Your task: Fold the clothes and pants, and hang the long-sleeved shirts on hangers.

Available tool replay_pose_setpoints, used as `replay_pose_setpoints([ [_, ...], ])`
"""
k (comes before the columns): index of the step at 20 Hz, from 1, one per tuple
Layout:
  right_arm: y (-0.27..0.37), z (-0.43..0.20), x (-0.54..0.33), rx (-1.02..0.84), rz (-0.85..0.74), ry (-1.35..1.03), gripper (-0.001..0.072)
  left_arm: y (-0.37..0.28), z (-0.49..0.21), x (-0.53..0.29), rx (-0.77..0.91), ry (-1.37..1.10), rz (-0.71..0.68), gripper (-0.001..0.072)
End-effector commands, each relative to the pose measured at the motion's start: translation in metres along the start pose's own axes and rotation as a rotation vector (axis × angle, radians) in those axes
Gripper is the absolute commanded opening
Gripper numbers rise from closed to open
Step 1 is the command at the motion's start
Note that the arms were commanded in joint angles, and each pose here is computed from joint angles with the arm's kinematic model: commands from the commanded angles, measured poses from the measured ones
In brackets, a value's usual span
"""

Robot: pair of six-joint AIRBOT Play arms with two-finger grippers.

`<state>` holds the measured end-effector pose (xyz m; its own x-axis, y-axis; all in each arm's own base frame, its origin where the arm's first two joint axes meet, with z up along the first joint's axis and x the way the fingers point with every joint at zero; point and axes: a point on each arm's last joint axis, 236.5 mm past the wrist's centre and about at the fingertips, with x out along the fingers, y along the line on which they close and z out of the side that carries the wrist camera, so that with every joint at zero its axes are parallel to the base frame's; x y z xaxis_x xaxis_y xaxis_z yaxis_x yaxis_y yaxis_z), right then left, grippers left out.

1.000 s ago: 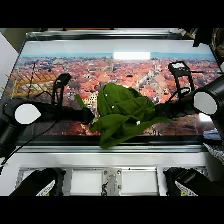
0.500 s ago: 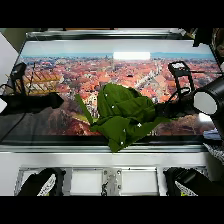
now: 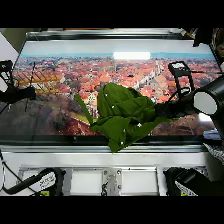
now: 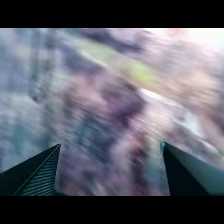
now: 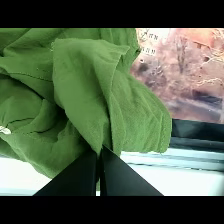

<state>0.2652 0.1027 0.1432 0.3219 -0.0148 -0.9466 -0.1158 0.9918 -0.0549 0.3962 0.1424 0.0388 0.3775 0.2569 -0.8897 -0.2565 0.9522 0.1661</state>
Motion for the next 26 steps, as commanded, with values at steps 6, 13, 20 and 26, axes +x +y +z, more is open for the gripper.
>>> replay_pose_setpoints([
  [6,0.000,0.000,0.000,-0.001,0.000,0.002,0.0008,0.057,0.019,0.119,0.007,0.054,0.117,0.0712],
  [13,0.000,0.000,0.000,-0.001,0.000,0.001,0.0008,0.074,0.017,0.176,-0.020,0.139,0.126,0.0712],
  [20,0.000,0.000,0.000,-0.001,0.000,0.001,0.0009,0.071,0.016,0.198,-0.014,0.146,0.120,0.0711],
  [26,0.000,0.000,0.000,-0.001,0.000,0.001,0.0008,0.068,0.008,0.201,-0.015,0.164,0.113,0.0469],
])
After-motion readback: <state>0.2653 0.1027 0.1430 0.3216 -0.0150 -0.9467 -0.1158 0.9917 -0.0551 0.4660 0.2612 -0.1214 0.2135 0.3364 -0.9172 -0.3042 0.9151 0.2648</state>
